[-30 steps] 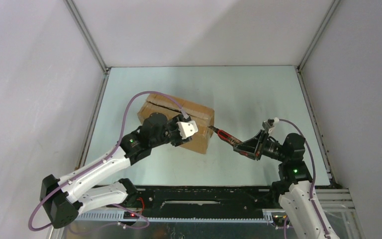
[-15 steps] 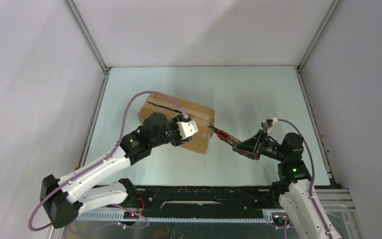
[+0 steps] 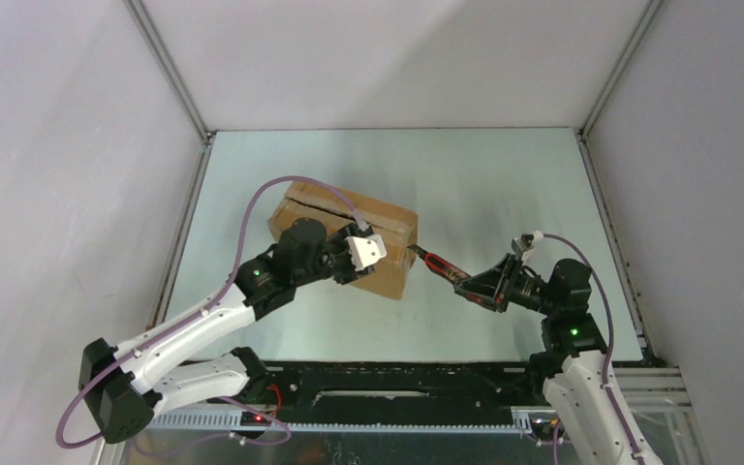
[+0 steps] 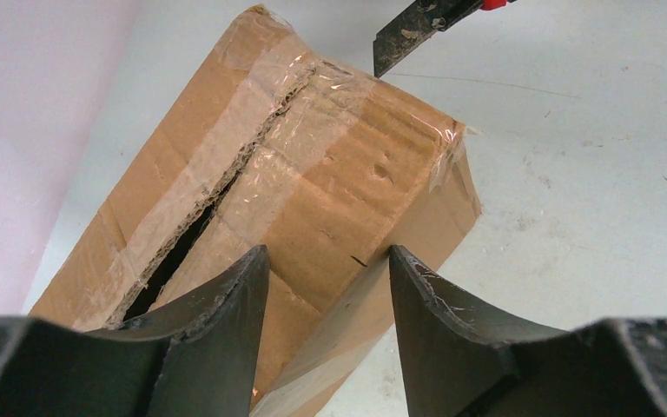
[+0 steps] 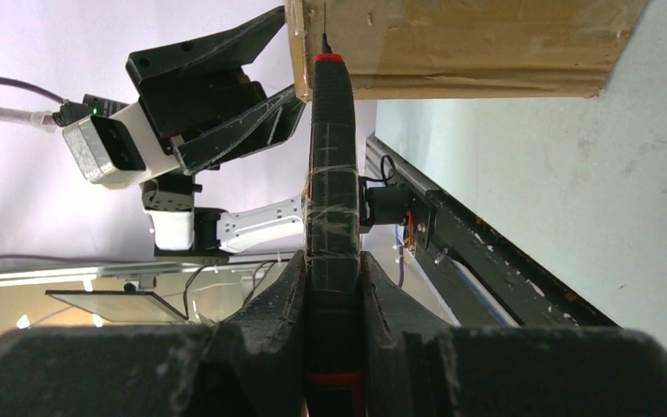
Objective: Unpack the express box
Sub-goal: Cut the express box at the center of the board.
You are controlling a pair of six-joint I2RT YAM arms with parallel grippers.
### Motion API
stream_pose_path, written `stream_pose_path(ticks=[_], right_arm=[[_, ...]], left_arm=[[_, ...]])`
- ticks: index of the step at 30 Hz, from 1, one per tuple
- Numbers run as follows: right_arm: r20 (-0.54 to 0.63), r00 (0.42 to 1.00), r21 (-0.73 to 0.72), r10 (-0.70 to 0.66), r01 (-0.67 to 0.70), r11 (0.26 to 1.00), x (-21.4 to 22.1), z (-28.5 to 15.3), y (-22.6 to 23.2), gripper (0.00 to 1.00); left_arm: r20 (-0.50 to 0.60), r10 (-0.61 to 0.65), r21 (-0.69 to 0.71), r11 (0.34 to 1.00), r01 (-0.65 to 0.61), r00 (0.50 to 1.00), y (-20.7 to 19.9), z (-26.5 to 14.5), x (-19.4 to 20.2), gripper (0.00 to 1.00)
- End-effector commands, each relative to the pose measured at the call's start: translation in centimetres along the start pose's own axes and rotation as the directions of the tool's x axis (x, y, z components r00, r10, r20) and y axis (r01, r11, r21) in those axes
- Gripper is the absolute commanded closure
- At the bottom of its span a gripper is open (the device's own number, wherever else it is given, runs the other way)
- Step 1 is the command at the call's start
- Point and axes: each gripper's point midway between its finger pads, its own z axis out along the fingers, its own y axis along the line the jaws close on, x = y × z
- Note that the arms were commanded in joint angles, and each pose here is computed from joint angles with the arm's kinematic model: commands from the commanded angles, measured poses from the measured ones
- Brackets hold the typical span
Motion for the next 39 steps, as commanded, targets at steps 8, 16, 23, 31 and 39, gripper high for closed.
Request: stream_pose_path(ticks=[8, 16, 23, 31, 39], right_arm=[[-0.009, 0.999, -0.071, -0.038, 0.037, 0.997, 0.2, -0.2, 1.5, 1.0], [-0.054, 0.998, -0.09, -0.026, 0.021, 0.996, 0.9, 0.5, 1.6, 1.0], [-0.101, 0.995, -0.131, 0.004, -0.018, 0.991, 1.8, 0.4, 2.0, 1.0], [-0.067, 0.998, -0.091, -0.002, -0.004, 0.996, 1.1, -0.8, 1.6, 1.0], [-0.069, 0.998, -0.071, -0.002, -0.003, 0.997, 1.3, -0.7, 0.9, 1.0]], left_arm=[[-0.015, -0.045, 0.072, 0.996, 0.046, 0.999, -1.2, 0.2, -0.2, 0.45], [-0.013, -0.052, 0.089, 0.995, 0.053, 0.999, -1.5, 0.3, -0.4, 0.45], [-0.016, -0.047, 0.09, 0.995, 0.049, 0.999, -1.5, 0.4, -0.3, 0.45], [-0.013, -0.045, 0.089, 0.995, 0.046, 0.999, -1.5, 0.3, -0.4, 0.46], [-0.017, -0.049, 0.095, 0.994, 0.05, 0.999, -1.6, 0.4, -0.3, 0.46]])
